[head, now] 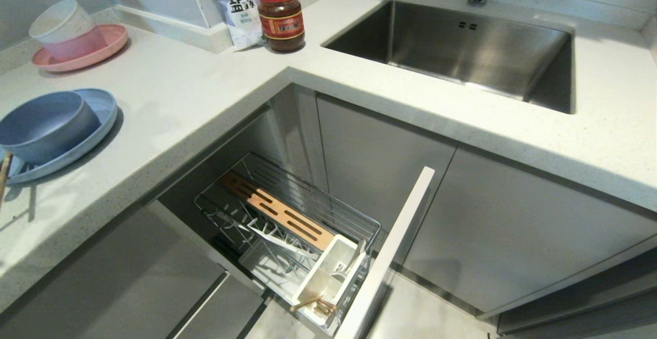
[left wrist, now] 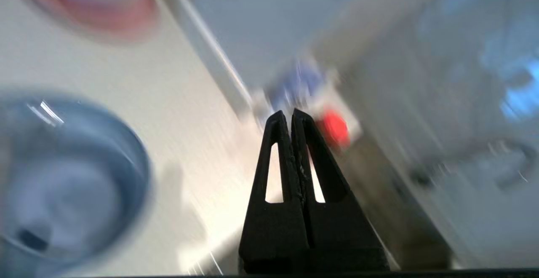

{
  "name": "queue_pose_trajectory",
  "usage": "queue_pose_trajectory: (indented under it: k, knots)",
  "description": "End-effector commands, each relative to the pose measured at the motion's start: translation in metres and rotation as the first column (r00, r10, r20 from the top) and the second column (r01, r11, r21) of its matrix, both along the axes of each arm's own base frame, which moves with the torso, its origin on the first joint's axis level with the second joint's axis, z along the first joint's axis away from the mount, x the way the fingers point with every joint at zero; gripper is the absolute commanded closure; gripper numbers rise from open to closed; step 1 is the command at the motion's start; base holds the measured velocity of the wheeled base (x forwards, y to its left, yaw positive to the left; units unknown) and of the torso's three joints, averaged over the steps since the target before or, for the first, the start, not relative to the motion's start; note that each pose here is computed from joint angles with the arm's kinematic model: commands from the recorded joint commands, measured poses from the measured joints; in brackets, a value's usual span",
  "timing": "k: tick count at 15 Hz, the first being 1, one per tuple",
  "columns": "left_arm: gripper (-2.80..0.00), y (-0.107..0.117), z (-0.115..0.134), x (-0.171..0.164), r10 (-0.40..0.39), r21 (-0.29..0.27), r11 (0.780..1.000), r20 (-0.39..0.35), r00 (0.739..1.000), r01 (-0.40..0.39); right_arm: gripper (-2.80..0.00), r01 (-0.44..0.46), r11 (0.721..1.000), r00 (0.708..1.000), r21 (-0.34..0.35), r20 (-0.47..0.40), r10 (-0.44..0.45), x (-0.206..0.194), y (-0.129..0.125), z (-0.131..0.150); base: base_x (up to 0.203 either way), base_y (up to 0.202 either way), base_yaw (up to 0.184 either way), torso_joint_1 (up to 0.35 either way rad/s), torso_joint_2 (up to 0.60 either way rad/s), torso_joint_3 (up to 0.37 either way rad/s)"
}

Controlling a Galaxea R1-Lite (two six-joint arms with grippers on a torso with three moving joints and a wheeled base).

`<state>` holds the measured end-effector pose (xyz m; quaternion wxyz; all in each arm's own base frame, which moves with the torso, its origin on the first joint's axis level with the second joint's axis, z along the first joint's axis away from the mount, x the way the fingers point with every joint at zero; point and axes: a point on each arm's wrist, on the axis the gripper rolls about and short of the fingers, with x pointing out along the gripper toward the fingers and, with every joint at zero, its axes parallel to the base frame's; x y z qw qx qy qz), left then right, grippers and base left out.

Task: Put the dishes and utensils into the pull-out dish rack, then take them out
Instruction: Take the chopsticks out of the cupboard

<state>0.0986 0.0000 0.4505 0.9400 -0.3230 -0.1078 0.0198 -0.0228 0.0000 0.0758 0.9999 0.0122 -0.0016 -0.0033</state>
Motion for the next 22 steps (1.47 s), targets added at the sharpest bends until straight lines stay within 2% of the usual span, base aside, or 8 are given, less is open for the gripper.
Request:
queue_pose_trajectory:
  k: [1,5,7,9,13,17,20,22]
  knots:
    - [0.00,-0.024,-0.022,0.058,-0.143,-0.040,0.990,-0.243,0.960,0.137,0.00,0.000,1.000,1.000,0.000,0.003,0.000,0.000,0.000,0.000,0.000,0.000,0.000,0.000,0.00,0.000]
    - [0.00,-0.065,-0.055,0.084,-0.275,-0.040,0.953,-0.526,0.804,0.300,0.00,0.001,1.000,1.000,0.000,0.003,-0.001,0.000,0.000,0.000,0.000,0.000,0.000,0.000,0.00,0.000]
    - [0.00,-0.081,-0.068,0.086,-0.306,-0.026,0.929,-0.614,0.728,0.368,0.00,0.001,1.000,1.000,0.000,0.003,-0.001,0.000,0.000,0.000,0.000,0.000,0.000,0.000,0.00,0.000]
    - [0.00,-0.095,-0.081,0.086,-0.308,0.012,0.905,-0.673,0.672,0.426,0.00,0.000,1.000,1.000,0.000,0.003,0.000,0.000,0.000,0.000,0.000,0.000,0.000,0.000,0.00,0.000]
    - [0.00,-0.138,-0.121,0.089,-0.231,0.127,0.846,-0.788,0.571,0.517,0.00,0.001,1.000,1.000,0.000,0.003,-0.001,0.000,0.000,0.000,0.000,0.000,0.000,0.000,0.00,0.000]
    - [0.00,-0.196,-0.184,0.090,-0.071,0.254,0.749,-0.888,0.454,0.612,0.00,0.001,1.000,1.000,0.000,0.003,-0.001,0.000,0.000,0.000,0.000,0.000,0.000,0.000,0.00,0.000]
    - [0.00,-0.213,-0.221,0.098,0.034,0.275,0.701,-0.934,0.355,0.658,0.00,-0.001,1.000,1.000,0.000,0.003,0.001,0.000,0.000,0.000,0.000,0.000,0.000,0.000,0.00,0.000]
    - [0.00,-0.218,-0.236,0.101,0.060,0.222,0.676,-0.967,0.249,0.703,0.00,0.001,1.000,1.000,0.000,0.003,-0.001,0.000,0.000,0.000,0.000,0.000,0.000,0.000,0.00,0.000]
